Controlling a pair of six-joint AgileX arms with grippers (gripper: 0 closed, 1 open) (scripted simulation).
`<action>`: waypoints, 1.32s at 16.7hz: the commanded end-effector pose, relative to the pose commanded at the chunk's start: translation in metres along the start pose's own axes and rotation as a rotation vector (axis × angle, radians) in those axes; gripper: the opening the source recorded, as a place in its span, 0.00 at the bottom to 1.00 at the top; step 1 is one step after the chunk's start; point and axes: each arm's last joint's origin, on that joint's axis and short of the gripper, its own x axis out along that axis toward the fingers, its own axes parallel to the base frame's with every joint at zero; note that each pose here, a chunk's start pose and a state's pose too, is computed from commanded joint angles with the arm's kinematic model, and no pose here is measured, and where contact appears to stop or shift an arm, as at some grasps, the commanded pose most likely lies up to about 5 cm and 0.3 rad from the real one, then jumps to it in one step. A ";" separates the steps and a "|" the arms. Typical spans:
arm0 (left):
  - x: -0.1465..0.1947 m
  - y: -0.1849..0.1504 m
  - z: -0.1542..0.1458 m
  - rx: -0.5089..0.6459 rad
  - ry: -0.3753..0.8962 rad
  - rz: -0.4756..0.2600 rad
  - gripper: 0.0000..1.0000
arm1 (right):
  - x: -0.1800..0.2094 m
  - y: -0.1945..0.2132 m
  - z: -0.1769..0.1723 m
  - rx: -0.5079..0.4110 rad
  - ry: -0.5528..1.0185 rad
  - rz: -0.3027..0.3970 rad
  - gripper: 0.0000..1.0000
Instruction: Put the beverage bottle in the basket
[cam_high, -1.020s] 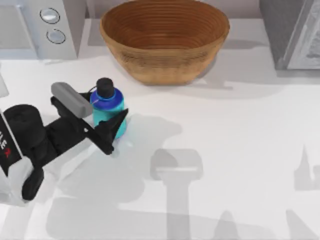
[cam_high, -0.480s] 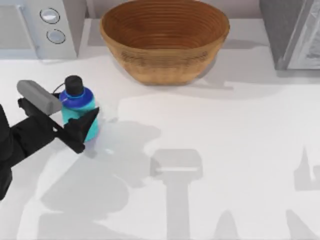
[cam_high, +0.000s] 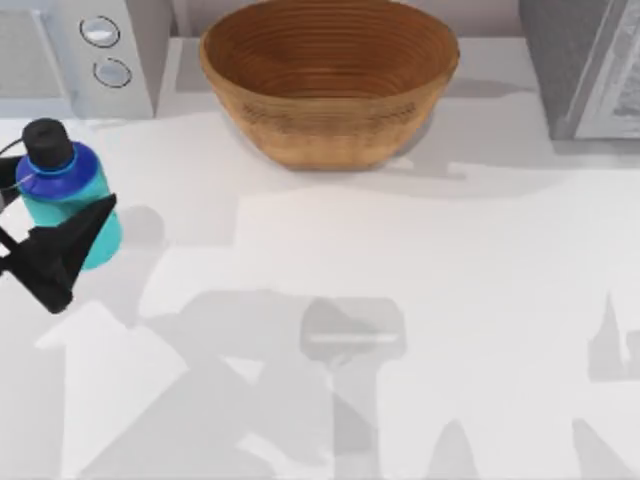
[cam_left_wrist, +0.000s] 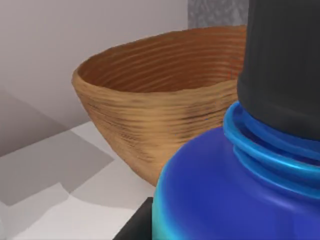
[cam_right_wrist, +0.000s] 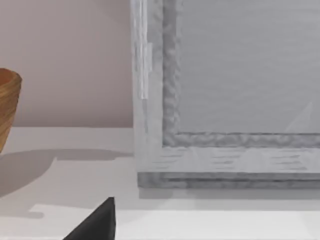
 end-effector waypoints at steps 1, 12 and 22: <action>-0.008 -0.004 -0.001 -0.009 0.008 -0.013 0.00 | 0.000 0.000 0.000 0.000 0.000 0.000 1.00; -0.009 -0.005 -0.011 -0.125 0.074 -0.027 0.00 | 0.000 0.000 0.000 0.000 0.000 0.000 1.00; 0.149 0.048 0.110 0.048 -0.058 -0.090 0.00 | 0.000 0.000 0.000 0.000 0.000 0.000 1.00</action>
